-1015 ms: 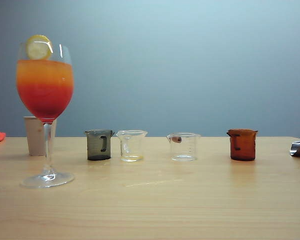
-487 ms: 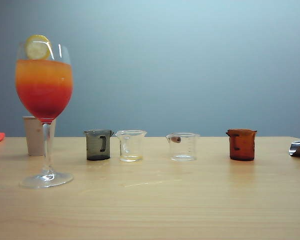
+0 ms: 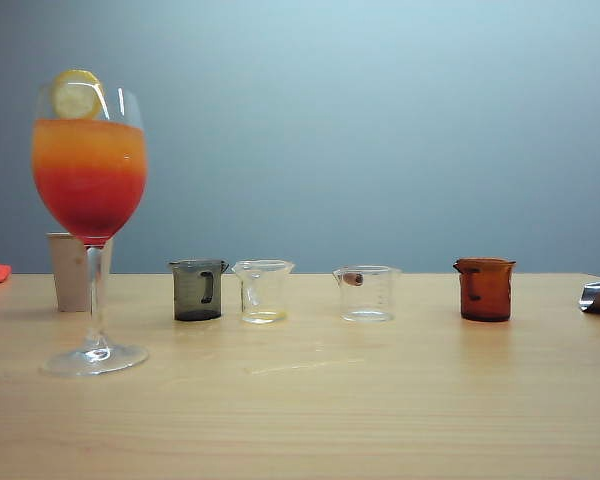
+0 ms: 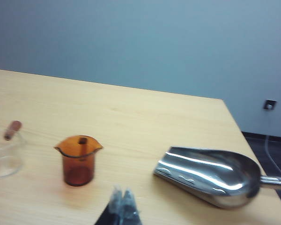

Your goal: Pick up the lemon slice from the paper cup on the left and carefully insert it into the rim of the goblet.

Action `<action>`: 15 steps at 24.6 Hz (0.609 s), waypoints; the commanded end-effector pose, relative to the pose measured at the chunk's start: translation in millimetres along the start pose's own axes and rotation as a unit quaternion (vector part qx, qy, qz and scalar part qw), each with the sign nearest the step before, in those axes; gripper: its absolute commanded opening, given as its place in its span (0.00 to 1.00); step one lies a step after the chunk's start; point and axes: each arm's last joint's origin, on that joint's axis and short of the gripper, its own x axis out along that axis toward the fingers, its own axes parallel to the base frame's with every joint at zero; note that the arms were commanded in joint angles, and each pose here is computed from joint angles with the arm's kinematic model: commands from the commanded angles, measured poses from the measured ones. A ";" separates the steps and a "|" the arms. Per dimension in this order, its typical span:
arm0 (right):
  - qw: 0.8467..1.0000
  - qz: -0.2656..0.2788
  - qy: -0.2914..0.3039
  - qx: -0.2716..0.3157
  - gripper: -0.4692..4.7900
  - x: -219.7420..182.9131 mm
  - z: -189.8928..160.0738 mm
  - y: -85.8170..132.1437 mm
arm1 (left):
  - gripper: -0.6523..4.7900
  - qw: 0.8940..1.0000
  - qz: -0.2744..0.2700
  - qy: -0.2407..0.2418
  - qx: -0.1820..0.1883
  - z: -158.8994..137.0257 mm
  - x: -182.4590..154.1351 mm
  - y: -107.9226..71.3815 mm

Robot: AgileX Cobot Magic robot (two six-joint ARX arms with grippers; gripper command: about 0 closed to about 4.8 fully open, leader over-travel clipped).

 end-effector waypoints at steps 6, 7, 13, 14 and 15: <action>0.997 -0.045 -0.038 0.047 0.09 -6.1 -16.9 -3.0 | 0.11 1.000 -0.002 -0.007 -0.001 2.3 -0.2 -0.1; 0.997 -0.045 -0.035 0.051 0.09 -6.1 -17.5 -3.0 | 0.11 1.000 -0.002 -0.007 -0.001 2.3 -0.2 -0.1; 0.998 -0.037 -0.026 0.051 0.09 -5.9 -19.4 -2.4 | 0.11 1.000 -0.002 -0.008 -0.001 2.4 -0.2 -0.1; 0.998 -0.037 -0.025 0.051 0.09 -5.9 -19.4 -2.4 | 0.11 1.000 -0.002 -0.007 -0.001 2.4 -0.2 -0.1; 0.998 -0.037 -0.025 0.051 0.09 -5.9 -19.4 -2.4 | 0.11 1.000 -0.002 -0.007 -0.001 2.3 -0.2 -0.1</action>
